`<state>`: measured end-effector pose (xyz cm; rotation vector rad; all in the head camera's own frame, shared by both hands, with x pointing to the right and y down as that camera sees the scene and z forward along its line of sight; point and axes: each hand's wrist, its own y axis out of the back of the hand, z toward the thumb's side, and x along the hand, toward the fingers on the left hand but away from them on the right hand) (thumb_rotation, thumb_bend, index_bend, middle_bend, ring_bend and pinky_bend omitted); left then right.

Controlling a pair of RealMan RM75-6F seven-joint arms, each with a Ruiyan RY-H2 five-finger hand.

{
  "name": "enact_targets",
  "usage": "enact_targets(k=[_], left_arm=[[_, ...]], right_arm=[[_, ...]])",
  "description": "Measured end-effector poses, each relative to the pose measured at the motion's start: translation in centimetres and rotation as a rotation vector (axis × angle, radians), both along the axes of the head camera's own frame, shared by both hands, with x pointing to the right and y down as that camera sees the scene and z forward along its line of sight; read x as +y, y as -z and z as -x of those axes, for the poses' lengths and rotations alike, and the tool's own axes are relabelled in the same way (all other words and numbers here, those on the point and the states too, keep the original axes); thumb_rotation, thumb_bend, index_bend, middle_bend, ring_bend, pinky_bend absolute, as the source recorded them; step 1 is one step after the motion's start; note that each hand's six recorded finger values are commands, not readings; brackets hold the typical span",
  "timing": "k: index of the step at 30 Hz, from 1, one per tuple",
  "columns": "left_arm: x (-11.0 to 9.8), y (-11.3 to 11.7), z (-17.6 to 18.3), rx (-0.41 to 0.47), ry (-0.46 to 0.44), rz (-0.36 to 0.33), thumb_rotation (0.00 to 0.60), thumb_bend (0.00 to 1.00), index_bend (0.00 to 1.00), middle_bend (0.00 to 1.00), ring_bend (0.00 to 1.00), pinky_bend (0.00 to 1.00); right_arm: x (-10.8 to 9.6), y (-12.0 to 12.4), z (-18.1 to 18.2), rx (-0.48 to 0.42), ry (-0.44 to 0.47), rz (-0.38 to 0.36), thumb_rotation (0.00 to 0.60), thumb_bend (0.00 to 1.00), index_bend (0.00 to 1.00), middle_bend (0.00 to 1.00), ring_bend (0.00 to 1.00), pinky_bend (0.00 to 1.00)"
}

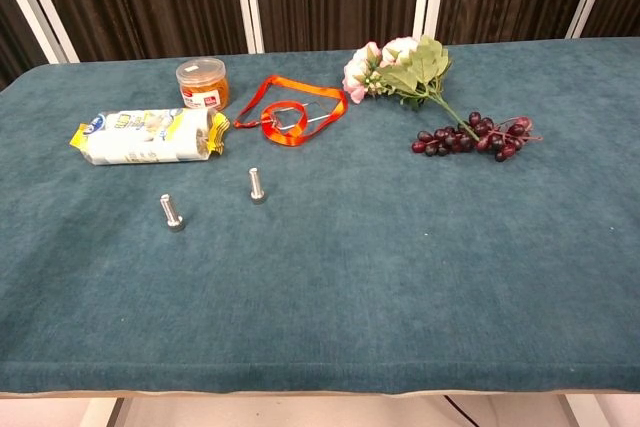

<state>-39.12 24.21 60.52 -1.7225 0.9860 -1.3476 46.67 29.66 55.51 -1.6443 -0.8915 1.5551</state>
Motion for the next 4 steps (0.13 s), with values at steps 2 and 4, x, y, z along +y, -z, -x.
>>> enact_targets(k=[2, 4], left_arm=[[1.9, 1.2, 1.7, -0.006, 0.039, -0.018, 0.6, 0.33, 0.0, 0.0, 0.0, 0.0], [2.6, 1.8, 2.2, -0.014, 0.032, -0.038, 0.6, 0.33, 0.0, 0.0, 0.0, 0.0]], right_arm=[[0.0, -0.2, 0.5, 0.007, 0.009, 0.001, 0.6, 0.21, 0.0, 0.0, 0.0, 0.0], [0.1, -0.4, 0.8, 0.012, 0.014, 0.003, 0.6, 0.21, 0.0, 0.0, 0.0, 0.0]])
